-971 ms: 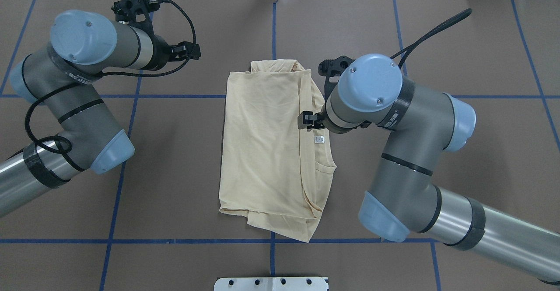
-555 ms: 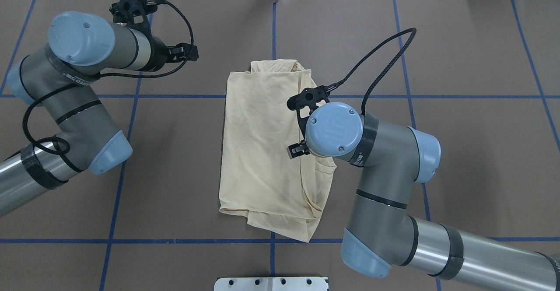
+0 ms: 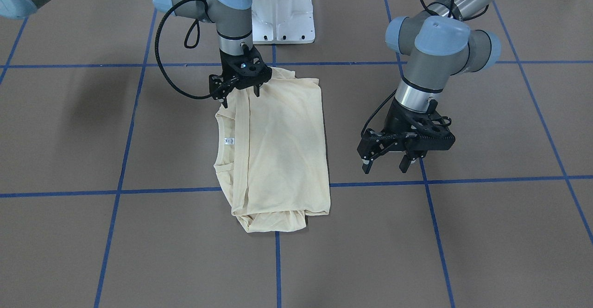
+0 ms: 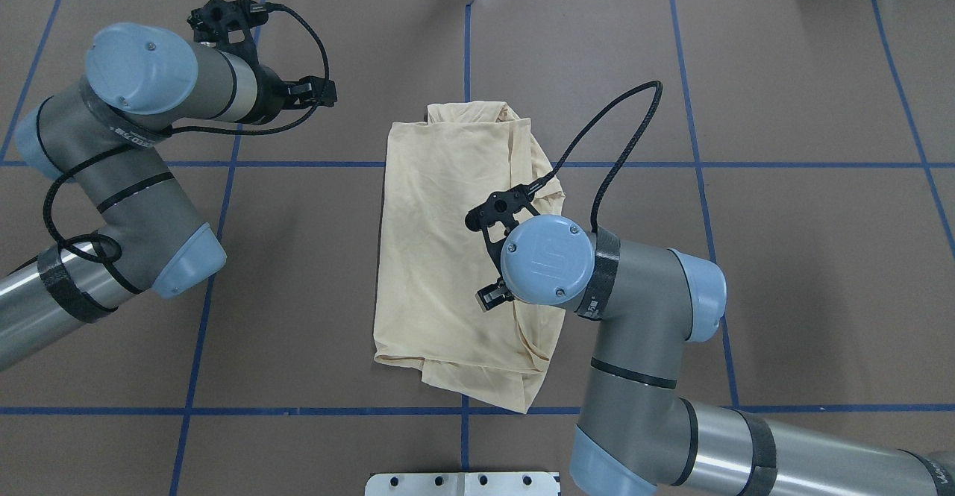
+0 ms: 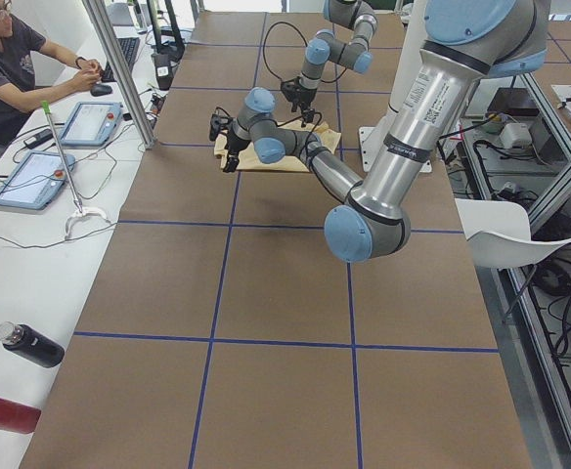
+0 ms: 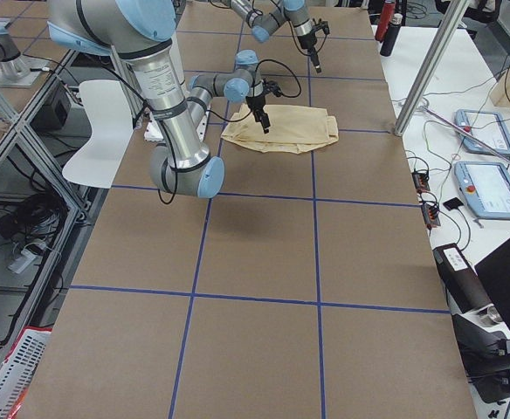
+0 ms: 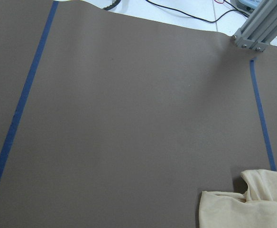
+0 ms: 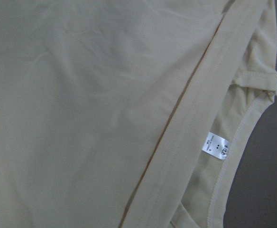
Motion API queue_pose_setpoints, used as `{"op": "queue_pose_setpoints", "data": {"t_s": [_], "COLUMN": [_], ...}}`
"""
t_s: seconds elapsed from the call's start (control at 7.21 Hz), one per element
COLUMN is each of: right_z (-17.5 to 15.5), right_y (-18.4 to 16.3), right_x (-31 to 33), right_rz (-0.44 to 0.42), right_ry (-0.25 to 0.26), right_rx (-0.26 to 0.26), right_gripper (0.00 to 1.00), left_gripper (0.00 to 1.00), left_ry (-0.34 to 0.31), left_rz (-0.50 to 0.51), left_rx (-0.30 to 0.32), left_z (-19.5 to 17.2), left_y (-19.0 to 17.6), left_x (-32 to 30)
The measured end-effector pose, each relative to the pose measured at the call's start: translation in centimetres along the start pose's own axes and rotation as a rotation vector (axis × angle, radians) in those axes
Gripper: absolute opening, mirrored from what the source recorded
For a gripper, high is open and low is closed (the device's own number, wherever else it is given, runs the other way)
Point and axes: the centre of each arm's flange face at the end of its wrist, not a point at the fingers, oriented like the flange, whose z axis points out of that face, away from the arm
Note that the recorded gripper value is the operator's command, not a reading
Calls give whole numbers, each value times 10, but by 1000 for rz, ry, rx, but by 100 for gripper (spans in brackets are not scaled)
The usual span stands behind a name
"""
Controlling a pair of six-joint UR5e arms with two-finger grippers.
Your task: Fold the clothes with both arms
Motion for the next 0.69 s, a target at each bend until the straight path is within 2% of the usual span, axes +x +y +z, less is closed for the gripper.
{"op": "queue_pose_setpoints", "data": {"t_s": [0.69], "right_z": [24], "right_y": [23], "right_x": [-13], "right_rz": [-16], "right_ry": [-31], "right_rx": [-76], "right_gripper": [100], "left_gripper": [100], "left_ry": [0], "left_rz": [0], "left_rx": [-4], "left_z": [2], "left_y": [2], "left_x": [1]}}
